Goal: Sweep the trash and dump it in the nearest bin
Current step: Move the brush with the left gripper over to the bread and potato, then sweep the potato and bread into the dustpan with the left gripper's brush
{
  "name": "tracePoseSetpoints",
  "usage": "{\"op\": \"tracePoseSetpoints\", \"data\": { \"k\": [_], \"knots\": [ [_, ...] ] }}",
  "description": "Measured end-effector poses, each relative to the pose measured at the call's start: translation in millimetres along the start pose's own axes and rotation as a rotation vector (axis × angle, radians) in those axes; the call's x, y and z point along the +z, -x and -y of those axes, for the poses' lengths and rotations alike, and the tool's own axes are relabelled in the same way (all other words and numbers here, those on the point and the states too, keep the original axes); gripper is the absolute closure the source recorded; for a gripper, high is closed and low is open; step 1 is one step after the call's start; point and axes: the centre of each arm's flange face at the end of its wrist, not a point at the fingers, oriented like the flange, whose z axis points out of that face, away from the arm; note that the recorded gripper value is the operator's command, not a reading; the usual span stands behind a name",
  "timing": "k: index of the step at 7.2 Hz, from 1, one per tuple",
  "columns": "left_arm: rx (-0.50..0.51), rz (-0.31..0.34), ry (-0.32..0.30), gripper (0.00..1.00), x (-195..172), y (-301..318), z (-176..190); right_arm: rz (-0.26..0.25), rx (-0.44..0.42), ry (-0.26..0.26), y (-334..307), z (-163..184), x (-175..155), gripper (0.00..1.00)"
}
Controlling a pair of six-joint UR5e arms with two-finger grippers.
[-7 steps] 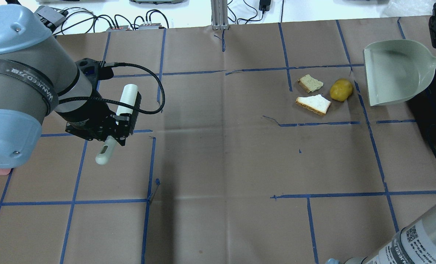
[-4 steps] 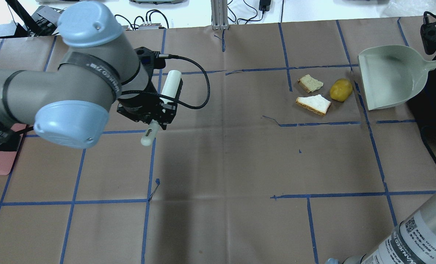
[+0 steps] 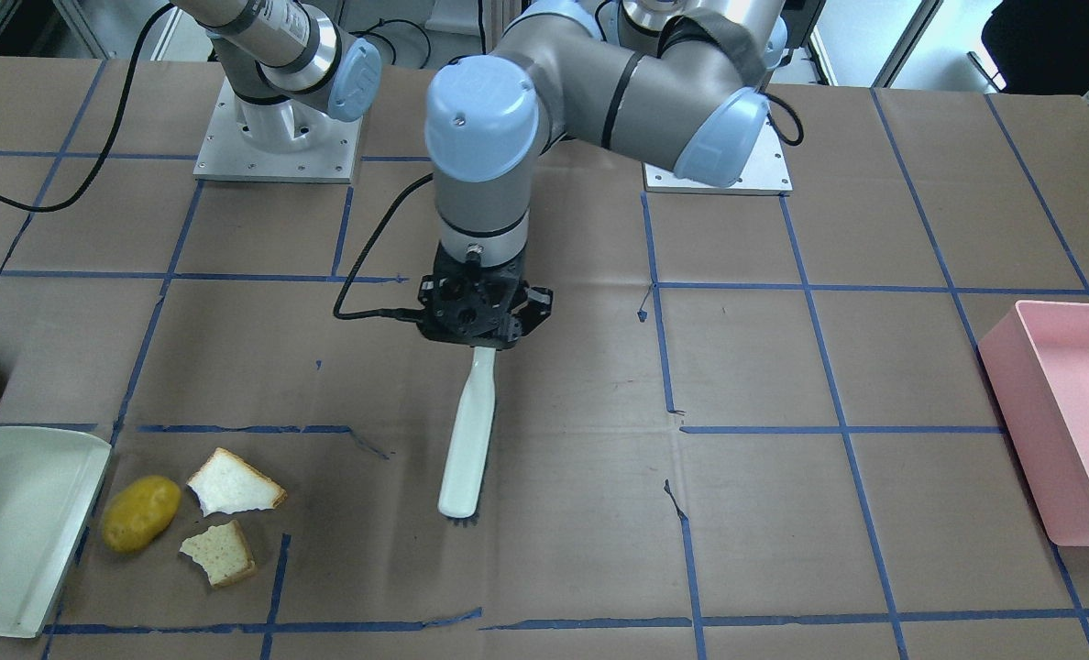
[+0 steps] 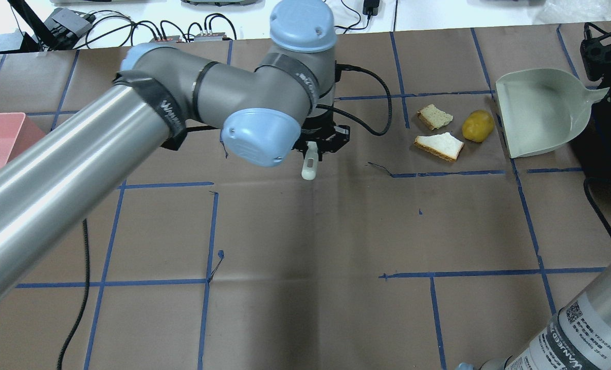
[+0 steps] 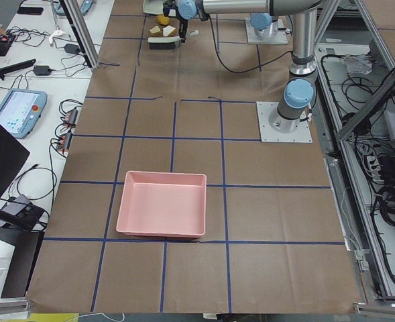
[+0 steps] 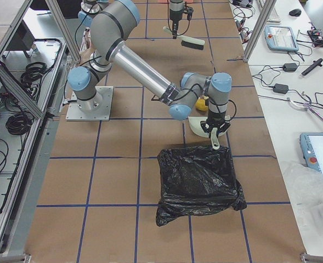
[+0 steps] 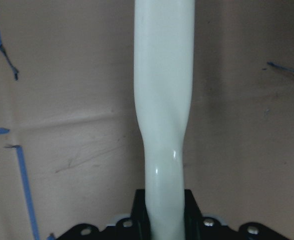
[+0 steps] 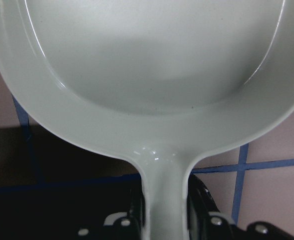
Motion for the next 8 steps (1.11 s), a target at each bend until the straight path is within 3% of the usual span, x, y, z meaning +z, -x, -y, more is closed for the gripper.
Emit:
{"op": "tracePoseSetpoints", "data": {
  "k": [4,8],
  "knots": [
    [-0.129,-0.081,-0.035,1.00,45,-121,33,-0.002,-0.068,-0.050,-2,10,9,1.00],
    [-0.198,-0.075,-0.056,1.00,87,-175,52,-0.004,-0.114,-0.059,-6,28,6,1.00]
  ]
}}
